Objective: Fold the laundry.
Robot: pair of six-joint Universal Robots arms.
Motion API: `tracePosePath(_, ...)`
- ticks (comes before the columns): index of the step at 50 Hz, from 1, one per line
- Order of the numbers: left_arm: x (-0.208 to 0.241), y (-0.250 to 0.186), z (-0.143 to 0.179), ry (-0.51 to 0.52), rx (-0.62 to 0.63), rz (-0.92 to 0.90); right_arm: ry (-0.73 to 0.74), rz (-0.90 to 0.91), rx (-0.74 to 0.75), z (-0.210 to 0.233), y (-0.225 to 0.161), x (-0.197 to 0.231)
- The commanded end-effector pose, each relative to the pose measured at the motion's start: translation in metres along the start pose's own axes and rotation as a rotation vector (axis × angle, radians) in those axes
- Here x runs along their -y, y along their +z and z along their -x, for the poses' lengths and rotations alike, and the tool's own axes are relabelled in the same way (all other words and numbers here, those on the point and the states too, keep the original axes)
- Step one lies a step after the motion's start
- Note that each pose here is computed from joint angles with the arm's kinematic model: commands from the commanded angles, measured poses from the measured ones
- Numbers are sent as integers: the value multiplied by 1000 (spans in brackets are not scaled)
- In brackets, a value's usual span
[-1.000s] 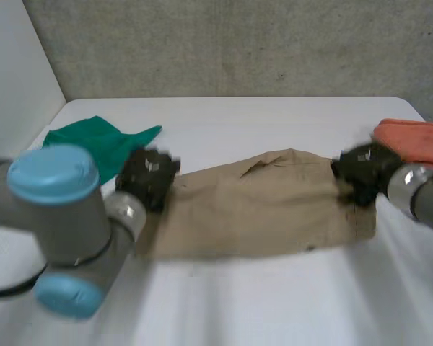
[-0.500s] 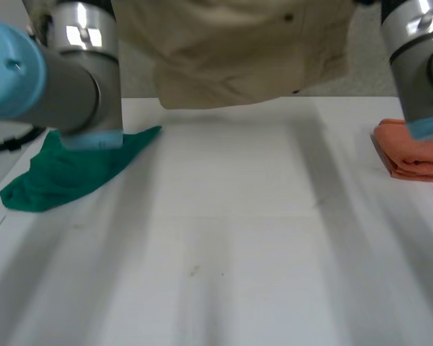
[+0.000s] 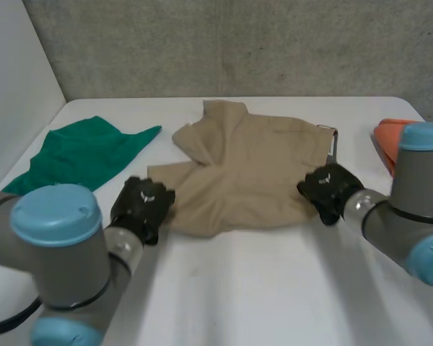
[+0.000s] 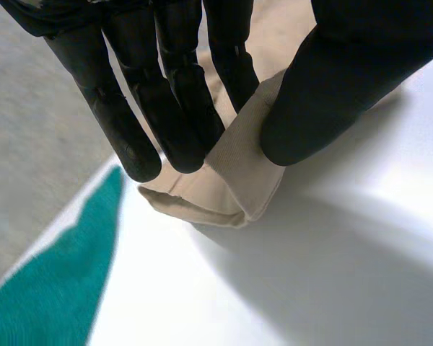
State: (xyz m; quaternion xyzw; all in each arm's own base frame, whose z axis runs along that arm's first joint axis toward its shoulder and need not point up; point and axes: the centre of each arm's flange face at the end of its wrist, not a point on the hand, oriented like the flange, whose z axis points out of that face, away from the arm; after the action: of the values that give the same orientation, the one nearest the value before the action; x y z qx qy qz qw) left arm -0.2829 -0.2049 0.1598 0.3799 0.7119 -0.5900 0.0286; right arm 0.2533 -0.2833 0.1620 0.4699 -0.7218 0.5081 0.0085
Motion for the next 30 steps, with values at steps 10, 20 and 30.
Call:
tracePosePath(10, 5, -142, -6, 337, -329, 242, -191, 282, 320, 32, -141, -8)
tracePosePath(20, 44, -63, -8, 263, -108, -63, -115, 167, 152, 11, -100, -4)
tracePosePath(30, 39, 14, -9, 231, -29, -81, -84, 221, 139, 16, -78, -20)
